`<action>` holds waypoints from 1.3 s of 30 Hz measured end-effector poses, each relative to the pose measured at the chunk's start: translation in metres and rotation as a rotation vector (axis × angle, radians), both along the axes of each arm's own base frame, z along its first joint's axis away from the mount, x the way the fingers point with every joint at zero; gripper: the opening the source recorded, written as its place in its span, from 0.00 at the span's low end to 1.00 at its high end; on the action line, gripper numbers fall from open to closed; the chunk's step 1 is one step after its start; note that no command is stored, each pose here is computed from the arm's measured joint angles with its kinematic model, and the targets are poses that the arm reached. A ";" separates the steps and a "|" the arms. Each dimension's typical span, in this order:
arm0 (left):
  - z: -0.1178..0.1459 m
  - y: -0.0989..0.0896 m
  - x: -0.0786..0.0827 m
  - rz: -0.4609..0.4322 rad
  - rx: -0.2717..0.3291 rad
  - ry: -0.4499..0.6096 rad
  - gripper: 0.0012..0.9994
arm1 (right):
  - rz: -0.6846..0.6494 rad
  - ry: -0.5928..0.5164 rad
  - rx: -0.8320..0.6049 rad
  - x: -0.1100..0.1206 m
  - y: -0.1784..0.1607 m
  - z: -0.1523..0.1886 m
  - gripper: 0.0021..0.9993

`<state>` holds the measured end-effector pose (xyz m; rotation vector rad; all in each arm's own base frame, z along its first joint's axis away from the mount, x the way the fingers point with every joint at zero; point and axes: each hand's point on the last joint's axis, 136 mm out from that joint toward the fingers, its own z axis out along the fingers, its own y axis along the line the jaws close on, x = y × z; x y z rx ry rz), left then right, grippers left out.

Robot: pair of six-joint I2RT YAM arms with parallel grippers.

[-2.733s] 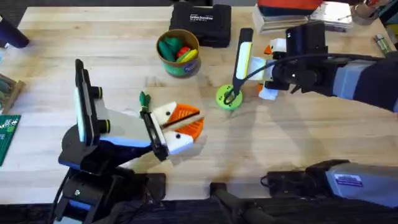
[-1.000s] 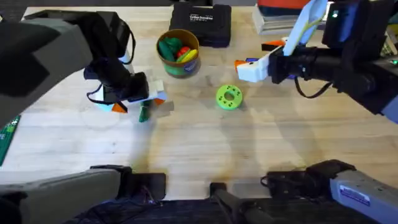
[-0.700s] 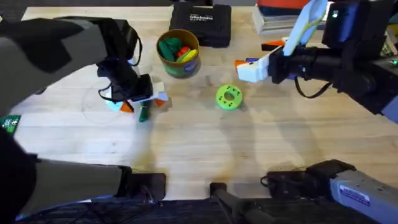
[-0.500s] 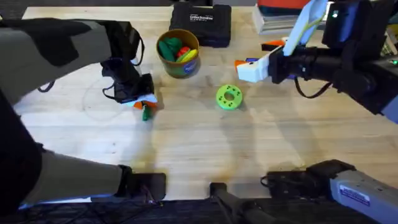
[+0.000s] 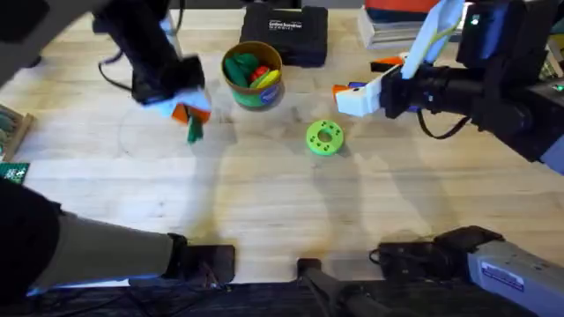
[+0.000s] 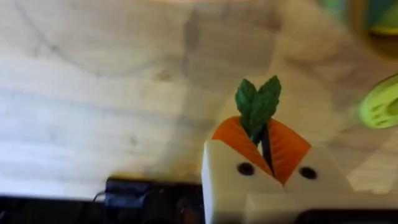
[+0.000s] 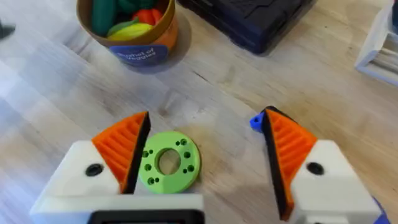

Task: Pick up the gripper from the table and insert it into the empty holder that is missing its gripper. Then pick up a screw, insert it into the mounting hole, and use the screwdriver to tighten it. Finally, clean up the table by picking up the vegetable and placing it into the bucket.

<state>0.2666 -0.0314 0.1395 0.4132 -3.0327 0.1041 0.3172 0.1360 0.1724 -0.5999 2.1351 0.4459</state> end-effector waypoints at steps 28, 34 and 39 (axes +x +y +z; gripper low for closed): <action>0.055 -0.115 0.137 -0.682 -0.200 -0.710 0.67 | 0.000 0.000 0.000 0.000 0.000 0.000 0.99; 0.046 -0.114 0.139 -0.683 -0.194 -0.687 0.99 | 0.000 0.000 0.000 0.000 0.000 0.000 0.99; 0.061 -0.111 0.128 -0.685 -0.186 -0.703 0.99 | -0.006 0.013 0.005 -0.004 -0.001 0.000 0.99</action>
